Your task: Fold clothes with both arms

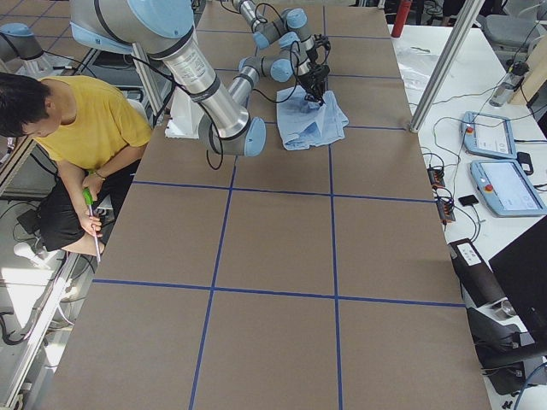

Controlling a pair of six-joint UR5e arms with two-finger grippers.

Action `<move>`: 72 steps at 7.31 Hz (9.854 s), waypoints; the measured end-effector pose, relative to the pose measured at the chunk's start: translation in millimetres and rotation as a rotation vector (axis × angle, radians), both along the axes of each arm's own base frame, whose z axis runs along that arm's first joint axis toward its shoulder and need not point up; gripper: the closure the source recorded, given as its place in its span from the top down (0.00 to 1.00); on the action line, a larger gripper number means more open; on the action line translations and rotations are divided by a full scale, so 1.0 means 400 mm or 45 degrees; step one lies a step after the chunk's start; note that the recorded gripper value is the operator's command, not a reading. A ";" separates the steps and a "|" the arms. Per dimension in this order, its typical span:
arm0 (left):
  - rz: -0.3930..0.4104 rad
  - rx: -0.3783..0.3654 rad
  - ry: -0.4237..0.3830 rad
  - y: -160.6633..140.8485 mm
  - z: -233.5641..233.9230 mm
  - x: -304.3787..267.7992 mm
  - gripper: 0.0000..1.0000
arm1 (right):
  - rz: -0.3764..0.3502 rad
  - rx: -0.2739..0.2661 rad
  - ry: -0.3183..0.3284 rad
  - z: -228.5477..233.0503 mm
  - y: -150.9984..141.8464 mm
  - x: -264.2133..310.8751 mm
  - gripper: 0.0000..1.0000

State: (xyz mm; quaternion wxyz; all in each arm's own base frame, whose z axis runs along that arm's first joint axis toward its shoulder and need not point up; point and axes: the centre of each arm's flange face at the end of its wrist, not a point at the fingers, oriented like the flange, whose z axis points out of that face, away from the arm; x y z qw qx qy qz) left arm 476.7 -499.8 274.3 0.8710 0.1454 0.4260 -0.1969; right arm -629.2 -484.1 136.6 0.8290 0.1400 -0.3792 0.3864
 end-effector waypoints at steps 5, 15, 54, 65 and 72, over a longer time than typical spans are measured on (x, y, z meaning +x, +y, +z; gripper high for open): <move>-0.026 0.043 -0.017 -0.114 0.000 0.011 0.00 | -0.098 0.066 0.051 0.025 -0.069 -0.019 0.00; 0.225 0.333 -0.156 -0.213 0.115 -0.115 1.00 | -0.392 0.145 0.145 0.005 -0.112 -0.013 1.00; 0.612 0.027 -0.170 0.329 0.869 -1.367 1.00 | -1.059 0.024 0.133 1.278 0.283 1.735 1.00; 0.605 -0.027 -0.242 0.351 0.902 -1.378 1.00 | -1.065 0.049 0.152 1.264 0.287 1.736 1.00; 0.602 0.105 -0.211 0.328 0.788 -1.370 1.00 | -1.064 0.007 0.141 1.287 0.339 1.737 1.00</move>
